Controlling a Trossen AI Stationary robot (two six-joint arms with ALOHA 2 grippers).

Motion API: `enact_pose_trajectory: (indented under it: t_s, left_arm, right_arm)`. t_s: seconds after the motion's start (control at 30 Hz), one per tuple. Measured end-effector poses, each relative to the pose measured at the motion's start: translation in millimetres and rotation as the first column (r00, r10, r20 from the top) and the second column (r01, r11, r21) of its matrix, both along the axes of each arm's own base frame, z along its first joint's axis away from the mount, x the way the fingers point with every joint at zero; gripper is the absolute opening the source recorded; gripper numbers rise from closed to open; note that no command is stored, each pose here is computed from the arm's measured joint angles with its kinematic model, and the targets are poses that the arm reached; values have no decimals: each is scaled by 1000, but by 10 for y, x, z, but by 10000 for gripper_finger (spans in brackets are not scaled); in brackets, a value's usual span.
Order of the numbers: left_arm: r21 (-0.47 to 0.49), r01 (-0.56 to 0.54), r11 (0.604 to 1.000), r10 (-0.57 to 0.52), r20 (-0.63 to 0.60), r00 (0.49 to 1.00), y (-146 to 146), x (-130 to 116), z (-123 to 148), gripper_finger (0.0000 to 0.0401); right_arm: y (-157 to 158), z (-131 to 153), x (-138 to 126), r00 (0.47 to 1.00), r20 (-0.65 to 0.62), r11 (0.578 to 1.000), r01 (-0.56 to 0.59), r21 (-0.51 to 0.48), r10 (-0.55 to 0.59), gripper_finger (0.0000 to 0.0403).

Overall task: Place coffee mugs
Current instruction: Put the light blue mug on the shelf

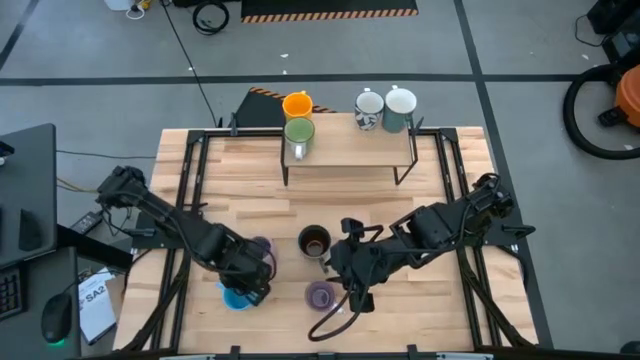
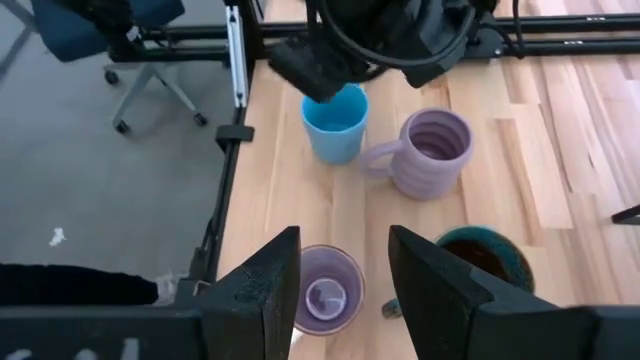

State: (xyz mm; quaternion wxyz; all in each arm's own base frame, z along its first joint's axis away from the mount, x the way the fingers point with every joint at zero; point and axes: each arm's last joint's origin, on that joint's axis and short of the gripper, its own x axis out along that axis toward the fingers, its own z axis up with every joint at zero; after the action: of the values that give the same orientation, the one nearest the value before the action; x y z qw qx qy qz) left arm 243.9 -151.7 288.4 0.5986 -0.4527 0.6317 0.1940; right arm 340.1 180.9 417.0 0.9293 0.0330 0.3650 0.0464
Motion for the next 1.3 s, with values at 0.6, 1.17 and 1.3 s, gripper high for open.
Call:
enact_pose_trajectory:
  t_s: [0.6,1.17,1.3]
  left_arm:
    - [141,-257,956,270,-81,959,-368,113,-428,154]
    - [258,-150,954,187,-126,974,-449,162,-716,128]
    - [256,-146,956,184,-131,974,-446,162,-716,98]
  right_arm:
    - [9,-9,-2,1000,-7,1000,-22,-2,22,160]
    - [59,122,93,989,151,997,-12,81,0,160]
    - [60,126,95,988,156,996,-12,83,-1,160]
